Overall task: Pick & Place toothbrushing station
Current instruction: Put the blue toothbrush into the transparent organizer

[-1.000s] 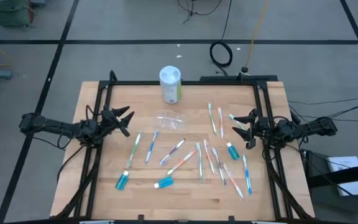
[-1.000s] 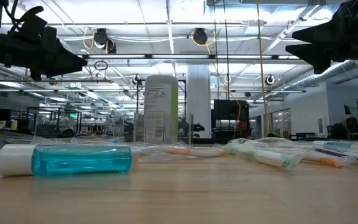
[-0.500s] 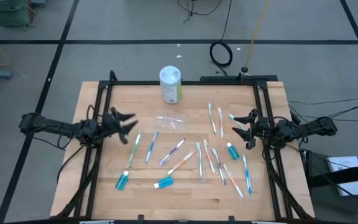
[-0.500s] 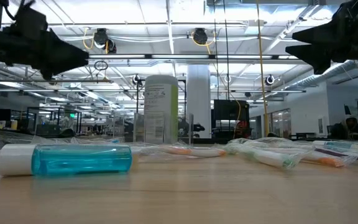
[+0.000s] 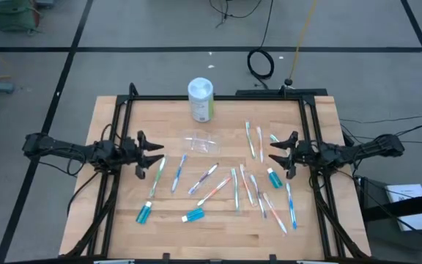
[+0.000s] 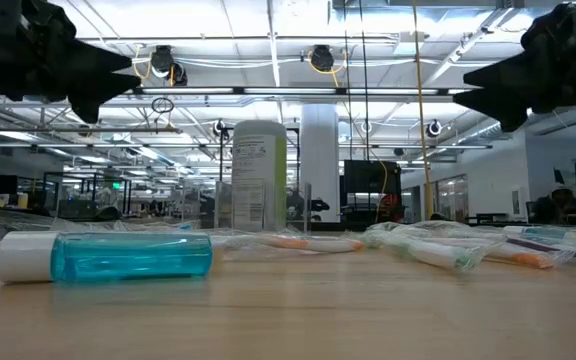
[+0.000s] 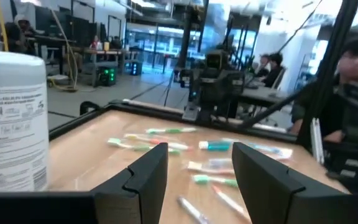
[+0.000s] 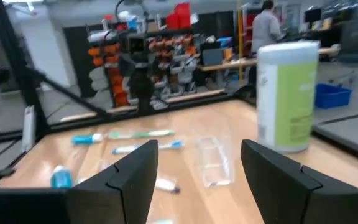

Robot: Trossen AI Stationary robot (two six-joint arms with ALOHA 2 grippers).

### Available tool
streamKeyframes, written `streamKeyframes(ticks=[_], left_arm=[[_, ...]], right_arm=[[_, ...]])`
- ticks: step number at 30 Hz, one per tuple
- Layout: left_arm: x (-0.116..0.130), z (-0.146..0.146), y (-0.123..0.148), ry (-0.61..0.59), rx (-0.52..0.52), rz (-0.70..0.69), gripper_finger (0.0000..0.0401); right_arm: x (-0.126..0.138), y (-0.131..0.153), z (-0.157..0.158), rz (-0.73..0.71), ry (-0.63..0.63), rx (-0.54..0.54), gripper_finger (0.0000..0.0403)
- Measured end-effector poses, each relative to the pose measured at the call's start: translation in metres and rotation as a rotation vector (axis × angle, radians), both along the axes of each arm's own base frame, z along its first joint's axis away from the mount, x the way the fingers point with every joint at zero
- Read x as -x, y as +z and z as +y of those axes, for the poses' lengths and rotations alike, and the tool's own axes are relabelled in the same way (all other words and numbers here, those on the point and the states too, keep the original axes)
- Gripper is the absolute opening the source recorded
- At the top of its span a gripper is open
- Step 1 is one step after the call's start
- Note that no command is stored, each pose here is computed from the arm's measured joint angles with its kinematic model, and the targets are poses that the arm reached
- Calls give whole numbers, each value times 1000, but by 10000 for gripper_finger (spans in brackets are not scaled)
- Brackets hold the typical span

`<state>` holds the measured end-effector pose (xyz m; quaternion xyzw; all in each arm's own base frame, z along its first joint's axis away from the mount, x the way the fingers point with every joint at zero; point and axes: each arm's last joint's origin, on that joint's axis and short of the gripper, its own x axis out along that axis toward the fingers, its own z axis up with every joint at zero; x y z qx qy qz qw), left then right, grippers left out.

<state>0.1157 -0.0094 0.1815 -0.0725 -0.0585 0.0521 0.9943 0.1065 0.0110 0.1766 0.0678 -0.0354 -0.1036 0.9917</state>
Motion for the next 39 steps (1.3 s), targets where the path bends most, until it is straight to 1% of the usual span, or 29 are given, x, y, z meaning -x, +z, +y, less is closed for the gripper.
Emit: streamKeyframes(ticks=[2, 5, 8, 9, 11, 12, 14, 16, 18, 20, 22, 23, 26, 29, 32, 33, 35, 36, 38, 39], left_arm=[[0, 0, 6, 0, -2, -52, 186], [-2, -1, 11, -34, 0, -109, 186], [-7, -3, 18, -73, 5, -103, 186], [-9, -3, 21, -73, 13, -92, 186], [-16, -4, 29, -70, 17, -59, 186], [-21, -5, 33, -66, 15, -34, 186], [-30, -6, 39, -50, 9, 35, 186], [-40, -7, 45, -32, 1, 109, 186], [-49, -7, 45, 6, -8, 201, 186], [-58, -8, 46, 46, -8, 275, 186], [-65, -8, 45, 82, 10, 363, 186], [-68, -9, 44, 88, 23, 407, 186], [-74, -13, 42, 95, 80, 537, 186], [-77, -18, 40, 110, 144, 657, 186], [-77, -21, 38, 171, 237, 763, 186], [-75, -21, 37, 197, 248, 805, 186], [-71, -22, 34, 221, 237, 906, 186], [-69, -23, 32, 224, 258, 953, 186], [-65, -24, 28, 236, 351, 1040, 186], [-65, -26, 25, 223, 379, 1080, 186]], right_arm=[[-3, 4, 1, -41, -6, 1, 224], [-10, 13, 4, -118, 47, 33, 224], [-18, 18, 7, -178, 99, 69, 224], [-21, 16, 8, -156, 103, 78, 224], [-30, 9, 10, -49, 106, 99, 224], [-37, 12, 11, -17, 107, 108, 224], [-50, 22, 14, 9, 107, 128, 224], [-62, 27, 17, 51, 109, 153, 224], [-74, 27, 19, 109, 112, 165, 224], [-82, 26, 21, 136, 114, 157, 224], [-89, 24, 23, 149, 115, 150, 224], [-92, 19, 23, 177, 117, 154, 224], [-97, 3, 24, 270, 109, 156, 224], [-101, -6, 23, 310, 50, 146, 224], [-104, -16, 22, 365, -8, 160, 224], [-105, -18, 22, 368, -12, 161, 224], [-106, -21, 23, 380, -7, 163, 224], [-106, -22, 23, 388, -6, 165, 224], [-107, -24, 23, 391, -5, 166, 224], [-107, -24, 23, 393, -5, 166, 224]])
